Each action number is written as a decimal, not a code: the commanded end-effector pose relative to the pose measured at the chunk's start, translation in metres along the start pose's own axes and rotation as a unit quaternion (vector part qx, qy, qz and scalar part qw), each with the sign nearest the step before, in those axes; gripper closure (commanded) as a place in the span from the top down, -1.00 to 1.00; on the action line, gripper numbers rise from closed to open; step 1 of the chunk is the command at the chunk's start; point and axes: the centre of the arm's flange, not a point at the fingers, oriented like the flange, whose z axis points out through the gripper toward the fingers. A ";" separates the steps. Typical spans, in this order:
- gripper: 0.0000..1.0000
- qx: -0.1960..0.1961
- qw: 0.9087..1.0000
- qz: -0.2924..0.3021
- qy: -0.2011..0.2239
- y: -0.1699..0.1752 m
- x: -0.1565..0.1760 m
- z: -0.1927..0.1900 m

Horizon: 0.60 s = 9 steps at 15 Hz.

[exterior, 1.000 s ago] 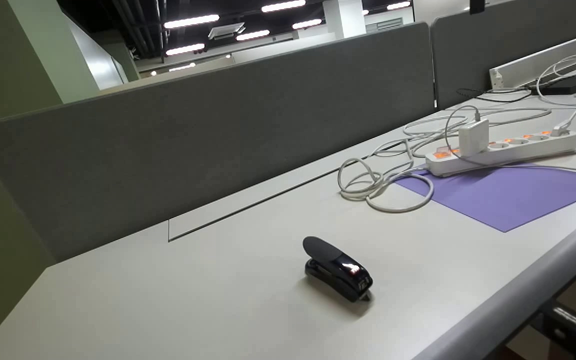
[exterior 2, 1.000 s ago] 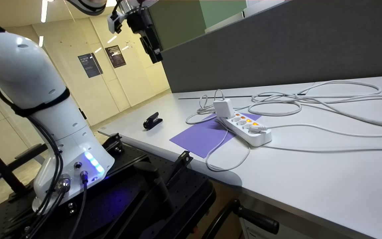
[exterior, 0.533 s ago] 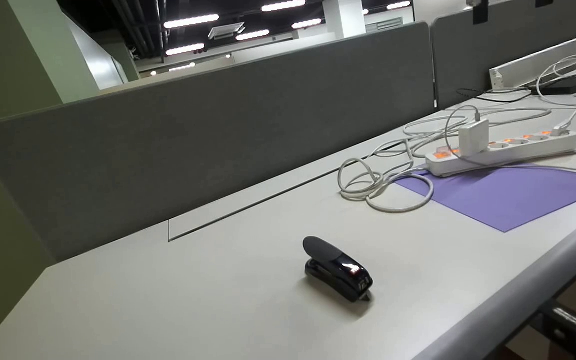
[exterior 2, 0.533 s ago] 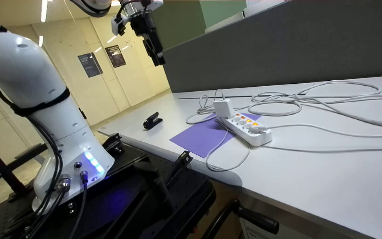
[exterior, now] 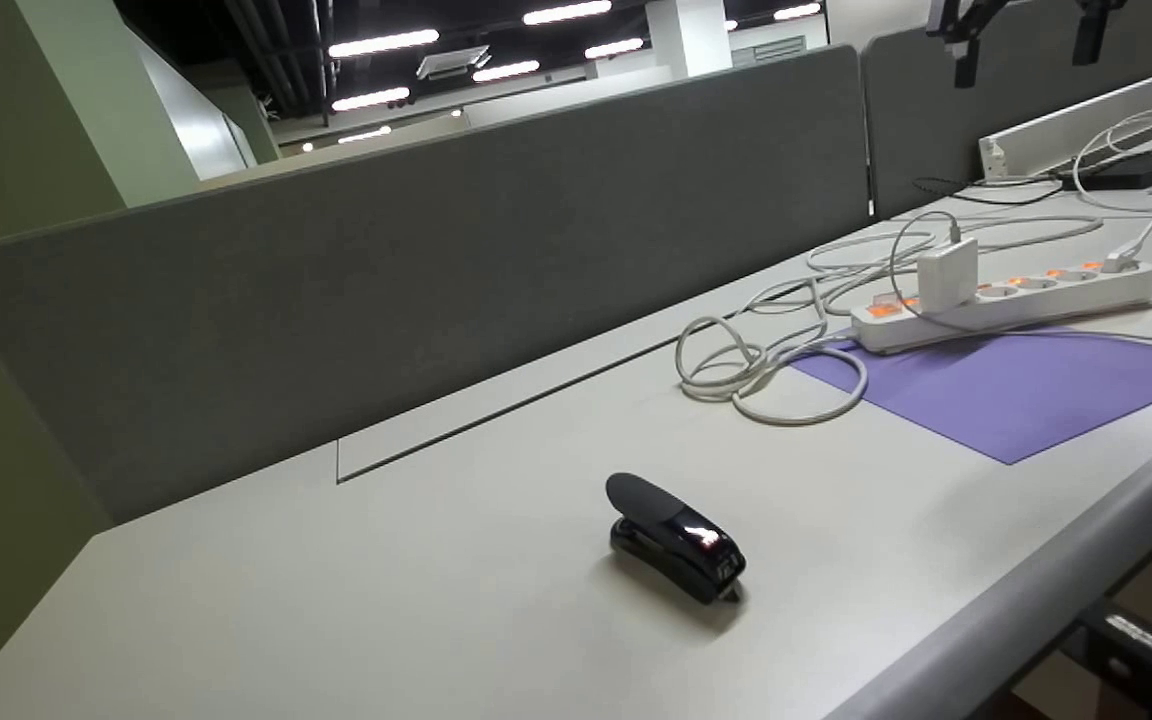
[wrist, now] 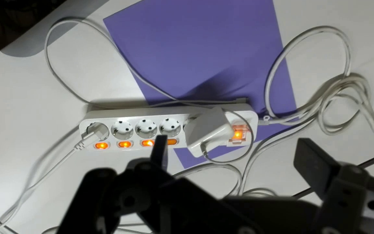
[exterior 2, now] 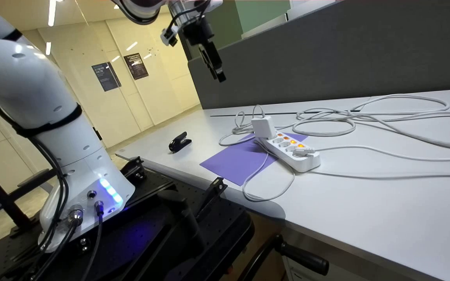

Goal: Turn on the fourth switch on the extension cable.

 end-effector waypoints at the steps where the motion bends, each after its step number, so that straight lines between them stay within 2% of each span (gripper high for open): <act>1: 1.00 0.003 1.000 0.009 -0.020 0.014 0.053 0.028; 7: 1.00 0.001 0.993 -0.066 -0.098 0.045 0.094 0.053; 8: 1.00 -0.006 0.994 -0.058 -0.097 0.045 0.095 0.049; 9: 1.00 -0.001 0.995 -0.054 -0.087 0.044 0.075 0.055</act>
